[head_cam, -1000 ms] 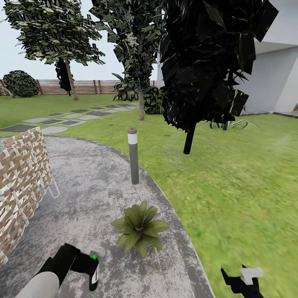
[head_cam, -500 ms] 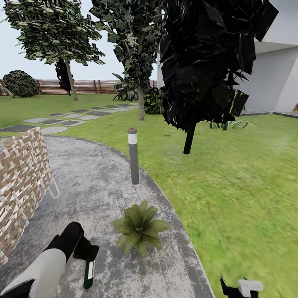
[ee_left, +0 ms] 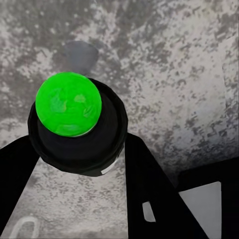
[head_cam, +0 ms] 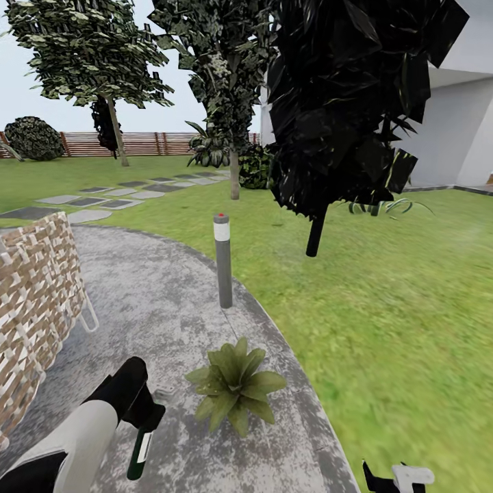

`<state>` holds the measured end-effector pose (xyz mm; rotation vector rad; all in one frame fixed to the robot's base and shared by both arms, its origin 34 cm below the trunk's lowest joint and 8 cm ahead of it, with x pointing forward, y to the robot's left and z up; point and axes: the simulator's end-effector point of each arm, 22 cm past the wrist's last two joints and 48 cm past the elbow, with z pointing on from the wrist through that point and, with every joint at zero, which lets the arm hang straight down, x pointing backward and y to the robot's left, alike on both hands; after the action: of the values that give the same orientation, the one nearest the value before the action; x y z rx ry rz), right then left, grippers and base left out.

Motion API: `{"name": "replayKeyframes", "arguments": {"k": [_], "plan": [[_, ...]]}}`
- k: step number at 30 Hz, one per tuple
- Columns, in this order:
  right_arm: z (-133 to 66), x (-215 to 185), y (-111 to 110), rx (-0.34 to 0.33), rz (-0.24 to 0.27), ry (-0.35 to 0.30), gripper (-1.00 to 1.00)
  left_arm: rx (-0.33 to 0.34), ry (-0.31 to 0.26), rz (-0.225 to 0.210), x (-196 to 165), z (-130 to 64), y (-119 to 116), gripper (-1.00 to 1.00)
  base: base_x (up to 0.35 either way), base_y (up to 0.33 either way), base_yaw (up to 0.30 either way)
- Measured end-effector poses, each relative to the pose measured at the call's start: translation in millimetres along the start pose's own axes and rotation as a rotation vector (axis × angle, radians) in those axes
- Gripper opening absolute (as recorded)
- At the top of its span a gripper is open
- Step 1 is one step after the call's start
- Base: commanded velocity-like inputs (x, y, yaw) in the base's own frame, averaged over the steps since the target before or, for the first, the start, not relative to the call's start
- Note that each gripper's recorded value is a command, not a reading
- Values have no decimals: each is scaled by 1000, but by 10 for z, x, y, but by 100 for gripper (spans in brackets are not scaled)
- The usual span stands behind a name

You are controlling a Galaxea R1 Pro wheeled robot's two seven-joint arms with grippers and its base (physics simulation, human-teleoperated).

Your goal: Pick up the pesticide atomizer in the garden and spray insectifuge to fully cover both potted plants in the garden.

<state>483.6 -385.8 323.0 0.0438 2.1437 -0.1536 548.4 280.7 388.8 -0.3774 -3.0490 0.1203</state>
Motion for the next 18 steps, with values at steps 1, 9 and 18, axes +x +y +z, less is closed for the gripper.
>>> {"name": "replayKeyframes", "arguments": {"k": [1,9,18], "plan": [[0,0,-1,0,0,0,100,1,0,0,-3,0,-6,-100,11,8,-20],[-2,19,-1,1,0,4,100,14,29,34,45,92,-190,-100,2,1,-219],[-3,18,-2,2,0,4,100,9,52,37,128,132,-159,-100,218,40,-24]]}}
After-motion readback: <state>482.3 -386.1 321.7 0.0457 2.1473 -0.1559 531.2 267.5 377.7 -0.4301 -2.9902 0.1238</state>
